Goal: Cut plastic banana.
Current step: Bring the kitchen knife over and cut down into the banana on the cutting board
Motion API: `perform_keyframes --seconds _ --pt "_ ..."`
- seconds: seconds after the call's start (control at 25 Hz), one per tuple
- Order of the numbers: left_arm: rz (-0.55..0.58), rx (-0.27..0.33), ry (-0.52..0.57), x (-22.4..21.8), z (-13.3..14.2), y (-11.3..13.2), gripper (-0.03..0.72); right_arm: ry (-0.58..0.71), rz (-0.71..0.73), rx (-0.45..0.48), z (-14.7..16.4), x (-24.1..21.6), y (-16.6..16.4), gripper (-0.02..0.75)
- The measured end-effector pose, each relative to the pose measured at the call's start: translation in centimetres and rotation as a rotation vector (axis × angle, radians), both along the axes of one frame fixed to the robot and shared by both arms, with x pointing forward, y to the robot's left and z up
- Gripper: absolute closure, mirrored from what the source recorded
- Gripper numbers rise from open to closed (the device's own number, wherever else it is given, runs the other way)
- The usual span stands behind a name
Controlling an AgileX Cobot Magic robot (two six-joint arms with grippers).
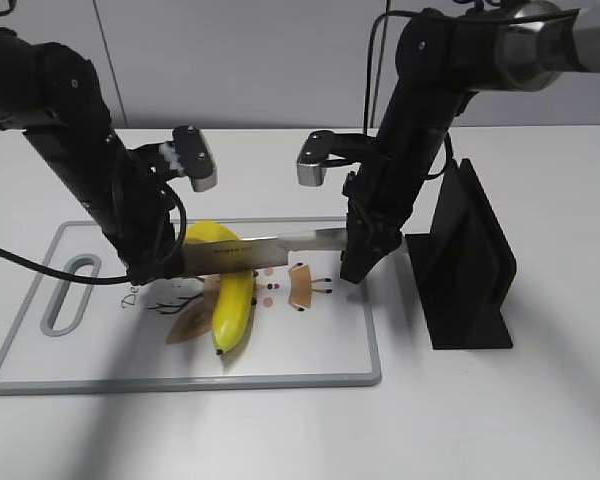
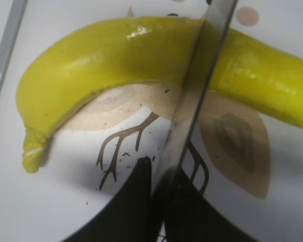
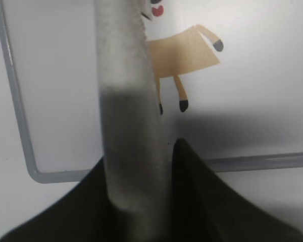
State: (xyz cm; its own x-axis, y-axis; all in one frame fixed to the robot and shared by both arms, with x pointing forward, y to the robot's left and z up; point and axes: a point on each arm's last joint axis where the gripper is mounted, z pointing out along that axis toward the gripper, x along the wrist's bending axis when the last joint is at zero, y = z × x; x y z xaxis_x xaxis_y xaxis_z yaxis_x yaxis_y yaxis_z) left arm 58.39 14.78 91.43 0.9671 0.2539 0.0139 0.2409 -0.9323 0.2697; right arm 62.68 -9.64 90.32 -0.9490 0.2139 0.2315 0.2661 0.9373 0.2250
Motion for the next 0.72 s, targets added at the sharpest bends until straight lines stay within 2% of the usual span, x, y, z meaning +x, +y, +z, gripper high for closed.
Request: perform_keyframes --seconds 0.16,0.44,0.72 --pt "0.0 0.001 0.003 0.2 -0.2 0.0 0.651 0.002 -0.005 -0.01 0.0 0.2 0.0 0.51" --pt "-0.002 -0.01 -0.03 -0.3 1.6 0.1 0.653 -0.059 -0.011 0.012 2.2 0.0 0.1 0.51" --pt "-0.035 -0.035 -0.175 -1.3 8.4 0.6 0.659 -0.174 -0.012 0.072 8.3 -1.0 -0.1 0.51"
